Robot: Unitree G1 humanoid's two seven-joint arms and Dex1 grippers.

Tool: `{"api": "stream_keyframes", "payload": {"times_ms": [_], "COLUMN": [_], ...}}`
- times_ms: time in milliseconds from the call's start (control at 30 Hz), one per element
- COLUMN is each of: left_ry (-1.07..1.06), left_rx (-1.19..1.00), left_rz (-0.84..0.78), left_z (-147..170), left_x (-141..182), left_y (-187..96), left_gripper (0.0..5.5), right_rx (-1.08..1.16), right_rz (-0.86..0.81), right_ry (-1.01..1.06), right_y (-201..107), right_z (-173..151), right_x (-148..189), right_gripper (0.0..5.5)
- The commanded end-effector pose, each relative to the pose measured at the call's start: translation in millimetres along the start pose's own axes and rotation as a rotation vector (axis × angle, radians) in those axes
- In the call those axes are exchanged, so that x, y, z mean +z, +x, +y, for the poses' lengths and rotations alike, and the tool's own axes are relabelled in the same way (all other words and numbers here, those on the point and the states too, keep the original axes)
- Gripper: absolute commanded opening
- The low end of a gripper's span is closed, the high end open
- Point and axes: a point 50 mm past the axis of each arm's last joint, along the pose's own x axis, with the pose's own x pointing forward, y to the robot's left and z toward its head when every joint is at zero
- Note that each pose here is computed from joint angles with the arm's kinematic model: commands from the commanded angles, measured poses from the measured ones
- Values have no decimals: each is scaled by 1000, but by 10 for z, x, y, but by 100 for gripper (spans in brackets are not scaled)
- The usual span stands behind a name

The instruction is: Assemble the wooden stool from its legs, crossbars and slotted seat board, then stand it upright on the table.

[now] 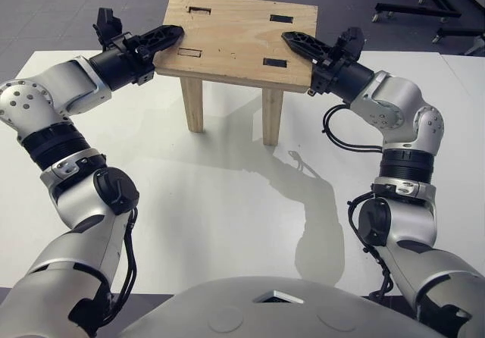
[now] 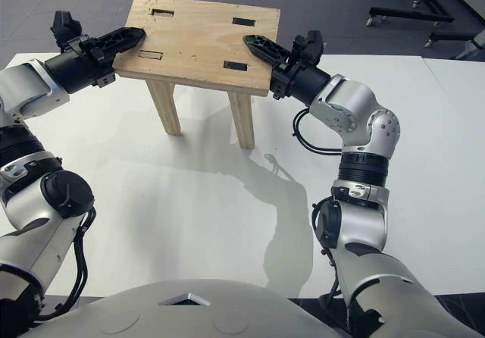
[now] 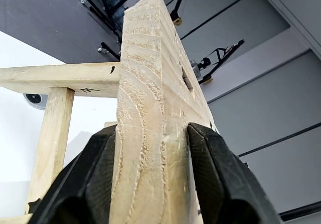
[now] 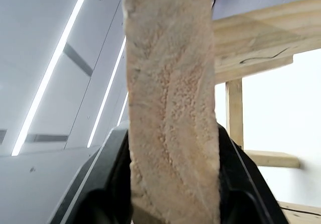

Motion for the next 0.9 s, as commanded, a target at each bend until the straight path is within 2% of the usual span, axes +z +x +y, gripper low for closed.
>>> {"api": "stream_keyframes", "payload": {"times_ms": [33, 133, 167, 433, 667, 833, 900], "left_ry": [-10, -16, -27, -76, -88, -83, -82], "left_rx": [140, 135, 141, 143, 112, 108, 110], "left_rz": [162, 149, 144, 105, 69, 64, 57], "left_z": [40, 22, 35, 42, -16, -30, -24], "left_x": [-241, -243, -246, -250, -208, -202, -185], "left_y": [258, 284, 290, 342, 347, 350, 331], "left_gripper": [181, 181, 225, 361, 478, 540, 540], "right_rx": [73, 57, 50, 42, -1, -42, -51], "right_rz": [65, 70, 73, 33, 13, 4, 2], "right_ry": [-117, -115, -114, -129, -111, -87, -81], "right_y": [289, 318, 324, 355, 327, 262, 236], "right_z": [431, 421, 411, 418, 242, 80, 30], "right_x": [-112, -137, -146, -133, -115, -94, -92], "right_gripper": [160, 160, 160, 160, 298, 383, 419]}}
